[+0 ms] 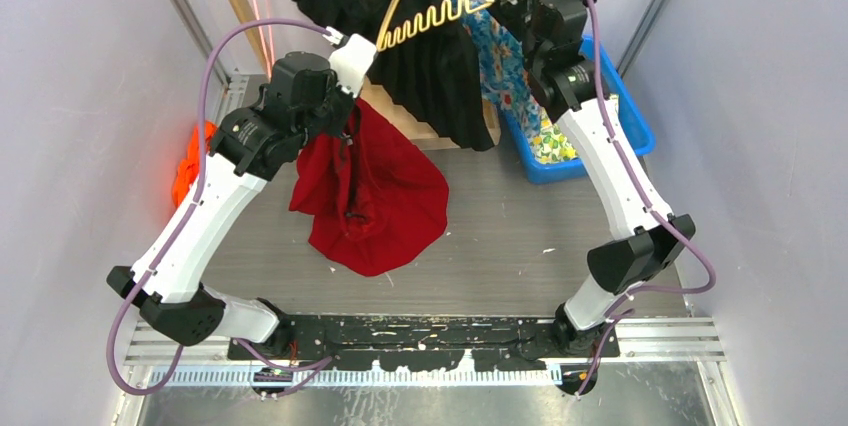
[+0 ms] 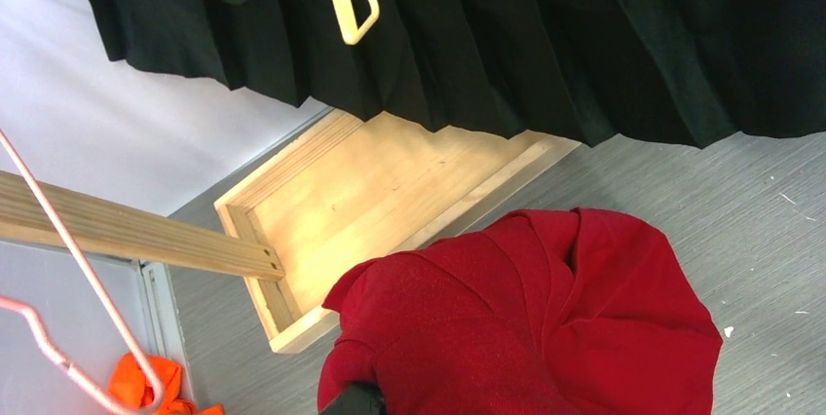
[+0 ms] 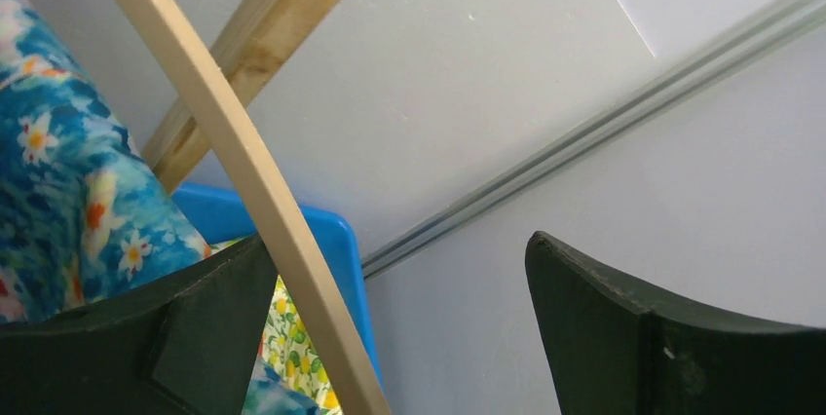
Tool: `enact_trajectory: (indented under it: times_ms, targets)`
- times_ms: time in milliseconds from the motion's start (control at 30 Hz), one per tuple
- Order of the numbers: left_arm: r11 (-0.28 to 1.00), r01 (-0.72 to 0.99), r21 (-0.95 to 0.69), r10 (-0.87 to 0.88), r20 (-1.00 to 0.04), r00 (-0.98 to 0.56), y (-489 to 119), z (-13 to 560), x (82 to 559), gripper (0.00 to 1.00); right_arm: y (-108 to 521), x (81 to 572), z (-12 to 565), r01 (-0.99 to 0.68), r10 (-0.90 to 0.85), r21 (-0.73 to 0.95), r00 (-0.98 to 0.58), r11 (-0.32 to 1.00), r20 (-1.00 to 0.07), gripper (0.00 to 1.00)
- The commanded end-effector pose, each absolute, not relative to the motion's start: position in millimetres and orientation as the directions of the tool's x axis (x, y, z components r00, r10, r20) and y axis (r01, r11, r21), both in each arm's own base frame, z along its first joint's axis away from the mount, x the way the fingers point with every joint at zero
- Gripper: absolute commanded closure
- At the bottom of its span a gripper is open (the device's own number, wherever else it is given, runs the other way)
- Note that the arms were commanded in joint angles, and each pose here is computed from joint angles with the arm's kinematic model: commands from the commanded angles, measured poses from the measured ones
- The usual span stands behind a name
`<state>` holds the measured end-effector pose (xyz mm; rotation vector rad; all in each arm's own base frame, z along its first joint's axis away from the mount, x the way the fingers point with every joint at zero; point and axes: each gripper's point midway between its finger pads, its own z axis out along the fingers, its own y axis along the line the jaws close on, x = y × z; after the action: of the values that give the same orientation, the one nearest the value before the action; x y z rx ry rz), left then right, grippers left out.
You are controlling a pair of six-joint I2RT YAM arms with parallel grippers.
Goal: Remove the skirt from the hanger
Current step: Place the hanger at the clothesline.
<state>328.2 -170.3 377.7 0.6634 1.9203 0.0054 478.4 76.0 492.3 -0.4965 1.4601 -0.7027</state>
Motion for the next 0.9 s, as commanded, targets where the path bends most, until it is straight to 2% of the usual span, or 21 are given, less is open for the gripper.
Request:
enact_trajectory:
  times_ms: [0,233,367,567,867]
  targets:
    - [0.870,0.418,0.263,0.366,-0.911,-0.189,-173,418,328,1.00,51,424,580,0.244,-0.542,-0.500,0.150,0.831,-0.827,0.00]
    - [0.869,0.420,0.260,0.360,-0.915,-0.179,-174,425,329,1.00,47,382,606,0.195,-0.430,-0.391,0.239,0.900,-0.871,0.00]
    - [0.866,0.438,0.241,0.349,-0.919,-0.185,-179,423,327,1.00,65,358,608,0.041,-0.332,-0.335,0.291,0.941,-0.897,0.00]
    - [0.861,0.458,0.219,0.334,-0.924,-0.186,-186,423,325,1.00,94,366,578,-0.124,-0.236,-0.274,0.255,0.954,-0.938,0.00]
    - [0.864,0.457,0.212,0.336,-0.919,-0.208,-186,425,324,1.00,120,373,573,-0.247,-0.095,-0.158,0.248,0.956,-0.964,0.00]
